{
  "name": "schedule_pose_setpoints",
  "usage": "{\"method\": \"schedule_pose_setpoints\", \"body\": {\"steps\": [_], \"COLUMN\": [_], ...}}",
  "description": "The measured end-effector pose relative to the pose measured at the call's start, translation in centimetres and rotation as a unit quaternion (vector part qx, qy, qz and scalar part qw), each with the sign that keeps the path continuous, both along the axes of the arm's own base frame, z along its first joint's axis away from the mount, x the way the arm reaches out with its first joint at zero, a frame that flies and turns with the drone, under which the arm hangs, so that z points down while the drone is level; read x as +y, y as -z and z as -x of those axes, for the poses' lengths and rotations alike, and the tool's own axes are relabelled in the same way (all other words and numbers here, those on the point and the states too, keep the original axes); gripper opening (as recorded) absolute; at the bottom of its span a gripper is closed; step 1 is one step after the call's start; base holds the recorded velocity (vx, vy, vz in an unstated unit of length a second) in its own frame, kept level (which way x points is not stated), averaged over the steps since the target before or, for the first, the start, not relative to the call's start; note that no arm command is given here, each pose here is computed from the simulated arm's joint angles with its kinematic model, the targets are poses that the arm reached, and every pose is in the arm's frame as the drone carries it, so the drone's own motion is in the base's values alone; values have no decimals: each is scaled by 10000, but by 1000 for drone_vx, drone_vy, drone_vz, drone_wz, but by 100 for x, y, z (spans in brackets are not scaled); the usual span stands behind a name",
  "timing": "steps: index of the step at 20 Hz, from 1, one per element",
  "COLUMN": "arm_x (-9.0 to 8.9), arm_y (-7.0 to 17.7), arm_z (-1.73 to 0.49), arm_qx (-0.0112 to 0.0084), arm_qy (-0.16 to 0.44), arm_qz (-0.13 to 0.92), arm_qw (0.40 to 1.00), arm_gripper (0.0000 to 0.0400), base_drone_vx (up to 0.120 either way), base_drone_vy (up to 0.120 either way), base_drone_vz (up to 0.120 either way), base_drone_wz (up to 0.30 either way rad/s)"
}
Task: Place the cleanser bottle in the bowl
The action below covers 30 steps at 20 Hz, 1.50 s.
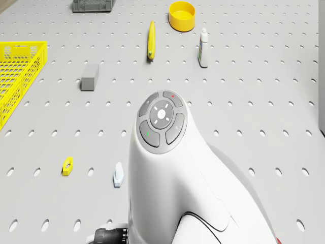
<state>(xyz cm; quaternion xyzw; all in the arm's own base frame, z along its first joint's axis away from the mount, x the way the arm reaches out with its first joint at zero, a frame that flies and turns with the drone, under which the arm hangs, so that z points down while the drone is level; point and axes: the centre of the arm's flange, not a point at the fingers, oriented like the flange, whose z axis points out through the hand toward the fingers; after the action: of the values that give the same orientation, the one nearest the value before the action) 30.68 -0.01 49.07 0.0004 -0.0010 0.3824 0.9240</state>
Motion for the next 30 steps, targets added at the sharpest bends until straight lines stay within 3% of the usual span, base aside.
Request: {"method": "schedule_pose_setpoints", "body": {"steps": [6,27,30], "arm_x": [0,1,1], "arm_y": [0,0,0], "arm_z": [0,0,0], "arm_qx": [0,0,0], "arm_qy": [0,-2,-2], "arm_qz": [0,0,0], "arm_qw": [10000,10000,10000], "arm_gripper": [400,400,400], "base_drone_vx": [120,120,120], "base_drone_vy": [0,0,-107], "base_drone_vz": [-60,0,0], "base_drone_wz": [0,0,0]}}
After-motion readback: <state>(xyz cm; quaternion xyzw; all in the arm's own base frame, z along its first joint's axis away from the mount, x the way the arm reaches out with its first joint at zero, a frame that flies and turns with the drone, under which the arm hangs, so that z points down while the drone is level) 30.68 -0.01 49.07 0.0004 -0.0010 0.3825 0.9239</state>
